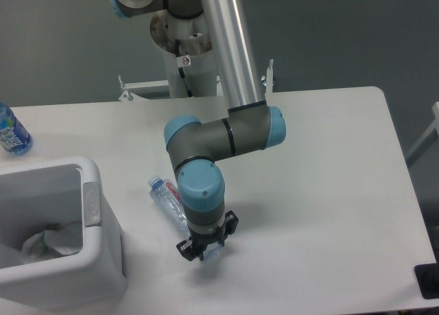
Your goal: Place the trash in the trash can
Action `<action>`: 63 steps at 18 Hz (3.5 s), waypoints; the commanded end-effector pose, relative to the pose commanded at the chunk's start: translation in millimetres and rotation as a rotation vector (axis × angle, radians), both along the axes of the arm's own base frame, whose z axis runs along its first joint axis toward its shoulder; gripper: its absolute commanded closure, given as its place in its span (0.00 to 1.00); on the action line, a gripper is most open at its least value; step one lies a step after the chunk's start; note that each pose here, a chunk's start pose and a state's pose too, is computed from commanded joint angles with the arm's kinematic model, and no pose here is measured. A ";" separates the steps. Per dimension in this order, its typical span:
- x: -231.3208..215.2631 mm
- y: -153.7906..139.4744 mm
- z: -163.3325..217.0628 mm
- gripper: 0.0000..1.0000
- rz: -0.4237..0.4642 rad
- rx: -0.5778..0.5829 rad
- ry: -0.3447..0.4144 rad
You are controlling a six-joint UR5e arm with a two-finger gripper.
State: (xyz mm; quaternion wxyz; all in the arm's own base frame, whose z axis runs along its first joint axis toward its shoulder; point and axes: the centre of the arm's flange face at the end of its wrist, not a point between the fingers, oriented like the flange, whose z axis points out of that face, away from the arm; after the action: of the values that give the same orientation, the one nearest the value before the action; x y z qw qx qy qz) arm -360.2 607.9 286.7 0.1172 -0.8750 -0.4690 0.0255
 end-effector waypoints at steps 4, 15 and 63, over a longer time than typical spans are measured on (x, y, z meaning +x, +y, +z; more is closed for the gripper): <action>-45.4 -9.0 104.8 0.41 0.056 0.206 0.051; -63.3 -36.4 295.1 0.41 0.066 0.617 0.214; -55.6 -95.5 325.1 0.00 -0.430 0.362 0.634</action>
State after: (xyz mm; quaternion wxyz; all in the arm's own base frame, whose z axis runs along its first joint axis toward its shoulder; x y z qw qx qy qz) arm -415.8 512.5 611.7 0.4102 -0.8670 -0.2135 0.1858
